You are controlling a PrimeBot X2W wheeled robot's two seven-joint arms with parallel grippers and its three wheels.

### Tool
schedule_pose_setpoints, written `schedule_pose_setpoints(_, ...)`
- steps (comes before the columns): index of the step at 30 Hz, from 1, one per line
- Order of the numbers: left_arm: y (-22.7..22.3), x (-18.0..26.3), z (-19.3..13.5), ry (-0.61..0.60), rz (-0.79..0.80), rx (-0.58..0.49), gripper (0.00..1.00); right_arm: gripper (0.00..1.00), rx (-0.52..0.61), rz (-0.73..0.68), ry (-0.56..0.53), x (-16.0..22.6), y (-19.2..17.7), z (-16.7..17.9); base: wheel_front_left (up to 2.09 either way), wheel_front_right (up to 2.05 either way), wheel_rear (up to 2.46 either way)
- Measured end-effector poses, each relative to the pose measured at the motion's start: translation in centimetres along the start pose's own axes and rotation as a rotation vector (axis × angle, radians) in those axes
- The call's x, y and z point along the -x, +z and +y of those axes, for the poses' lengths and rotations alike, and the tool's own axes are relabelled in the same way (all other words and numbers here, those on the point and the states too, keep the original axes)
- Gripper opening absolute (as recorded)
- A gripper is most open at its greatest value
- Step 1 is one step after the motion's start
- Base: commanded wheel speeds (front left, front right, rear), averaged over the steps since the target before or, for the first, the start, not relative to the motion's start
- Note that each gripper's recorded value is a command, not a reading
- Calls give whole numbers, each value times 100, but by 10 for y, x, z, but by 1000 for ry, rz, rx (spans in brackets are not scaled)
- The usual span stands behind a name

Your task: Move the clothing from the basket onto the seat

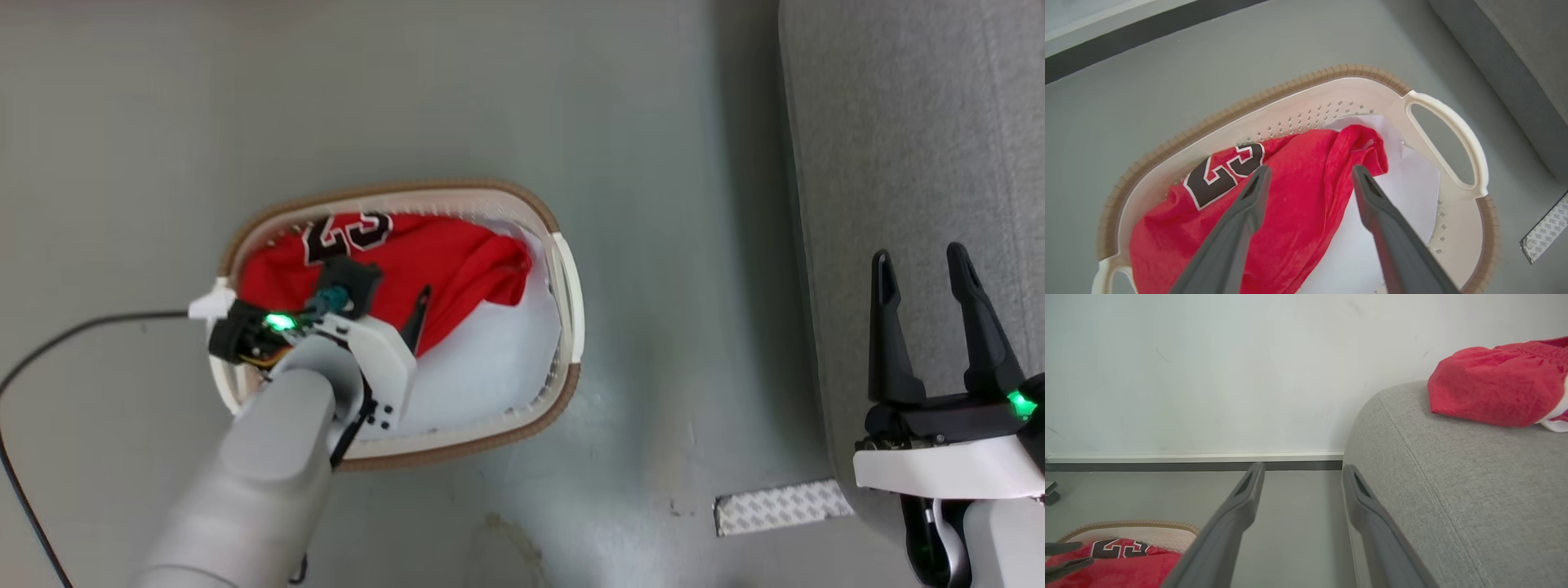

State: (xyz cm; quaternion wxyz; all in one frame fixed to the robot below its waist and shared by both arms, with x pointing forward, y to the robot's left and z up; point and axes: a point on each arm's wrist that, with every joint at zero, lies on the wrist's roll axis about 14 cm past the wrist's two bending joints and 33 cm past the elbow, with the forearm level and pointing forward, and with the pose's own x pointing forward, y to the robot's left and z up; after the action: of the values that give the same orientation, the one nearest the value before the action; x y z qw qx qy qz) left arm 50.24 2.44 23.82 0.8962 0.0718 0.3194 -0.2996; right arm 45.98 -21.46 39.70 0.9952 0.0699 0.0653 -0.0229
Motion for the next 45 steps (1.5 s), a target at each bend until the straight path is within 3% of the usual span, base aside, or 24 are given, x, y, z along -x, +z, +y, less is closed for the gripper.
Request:
schedule_pose_setpoints(17,-55,-54,30,47,155,-115,100,100,13,97,-33,-13,-48,-16,0,0,0)
schedule_pose_setpoints(26,-55,-69,46,54,174,-194,100,100,2,119,-31,-15,-59,-16,0,0,0)
schedule_pose_setpoints(45,-82,-85,56,27,294,-237,100,100,-10,165,-23,-17,-80,-14,0,0,0)
